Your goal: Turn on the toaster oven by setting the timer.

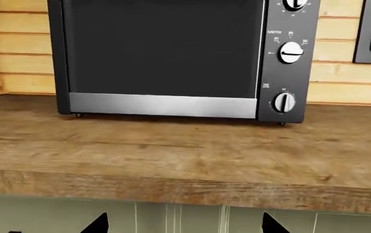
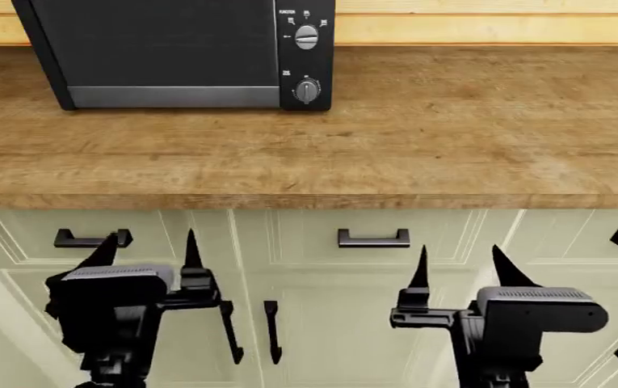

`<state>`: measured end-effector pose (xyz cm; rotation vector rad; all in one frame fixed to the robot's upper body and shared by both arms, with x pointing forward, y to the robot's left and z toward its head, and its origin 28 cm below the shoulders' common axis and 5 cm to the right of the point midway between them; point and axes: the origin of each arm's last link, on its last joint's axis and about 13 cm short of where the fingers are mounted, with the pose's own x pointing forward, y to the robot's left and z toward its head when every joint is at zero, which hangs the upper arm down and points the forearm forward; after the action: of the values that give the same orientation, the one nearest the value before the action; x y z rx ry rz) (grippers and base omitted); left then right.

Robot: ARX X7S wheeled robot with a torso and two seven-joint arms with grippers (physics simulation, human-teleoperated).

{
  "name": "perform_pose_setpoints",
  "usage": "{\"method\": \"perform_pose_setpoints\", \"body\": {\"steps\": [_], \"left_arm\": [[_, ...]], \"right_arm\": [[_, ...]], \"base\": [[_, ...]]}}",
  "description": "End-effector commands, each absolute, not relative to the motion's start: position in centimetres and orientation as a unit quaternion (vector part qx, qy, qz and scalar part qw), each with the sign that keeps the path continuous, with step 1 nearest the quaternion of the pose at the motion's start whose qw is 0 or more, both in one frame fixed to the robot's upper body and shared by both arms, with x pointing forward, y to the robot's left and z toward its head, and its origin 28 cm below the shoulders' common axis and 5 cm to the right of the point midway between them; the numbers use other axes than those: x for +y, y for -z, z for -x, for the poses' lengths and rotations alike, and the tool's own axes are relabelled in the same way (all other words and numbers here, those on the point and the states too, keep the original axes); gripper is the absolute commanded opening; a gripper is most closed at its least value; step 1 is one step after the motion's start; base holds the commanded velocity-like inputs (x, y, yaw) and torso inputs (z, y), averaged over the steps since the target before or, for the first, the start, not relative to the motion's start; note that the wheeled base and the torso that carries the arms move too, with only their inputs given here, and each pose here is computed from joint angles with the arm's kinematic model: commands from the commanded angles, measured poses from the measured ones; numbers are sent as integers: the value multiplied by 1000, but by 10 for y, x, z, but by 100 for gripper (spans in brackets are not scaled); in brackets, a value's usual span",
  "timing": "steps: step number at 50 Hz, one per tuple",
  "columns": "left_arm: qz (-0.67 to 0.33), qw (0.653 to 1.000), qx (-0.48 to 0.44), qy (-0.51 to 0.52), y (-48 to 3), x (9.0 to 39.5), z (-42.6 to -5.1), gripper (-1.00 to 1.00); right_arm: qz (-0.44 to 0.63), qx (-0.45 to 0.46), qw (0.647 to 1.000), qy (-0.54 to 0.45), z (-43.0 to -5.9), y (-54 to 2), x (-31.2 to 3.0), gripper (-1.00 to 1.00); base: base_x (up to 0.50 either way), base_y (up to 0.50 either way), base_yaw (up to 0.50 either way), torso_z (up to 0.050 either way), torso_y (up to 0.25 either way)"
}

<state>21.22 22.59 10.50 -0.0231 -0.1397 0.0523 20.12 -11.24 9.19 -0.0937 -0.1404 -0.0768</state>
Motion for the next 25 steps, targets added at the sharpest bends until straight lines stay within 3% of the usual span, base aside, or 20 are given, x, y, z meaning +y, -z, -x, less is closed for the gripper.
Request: {"method": "perform_pose_setpoints", "body": {"steps": [1,3,4,25], "left_arm": [[-14,991,-121,59,-204,235,-236,100],[-28,998,-22,56,-199,238,-234,100],[-23,998,-13,57,-198,237,-237,100],[-37,997,-10,61,-215,240,-232,100]], "right_arm": [[57,-145,988,13,-222,-186,-133,100],[44,-30,998,14,-217,-177,-133,100],[38,-16,999,9,-217,-177,-133,100],[56,-30,998,3,-209,-203,-138,100]], "base": [[0,0,0,0,0],[0,0,0,0,0],[0,0,0,0,0],[0,0,0,0,0]]}}
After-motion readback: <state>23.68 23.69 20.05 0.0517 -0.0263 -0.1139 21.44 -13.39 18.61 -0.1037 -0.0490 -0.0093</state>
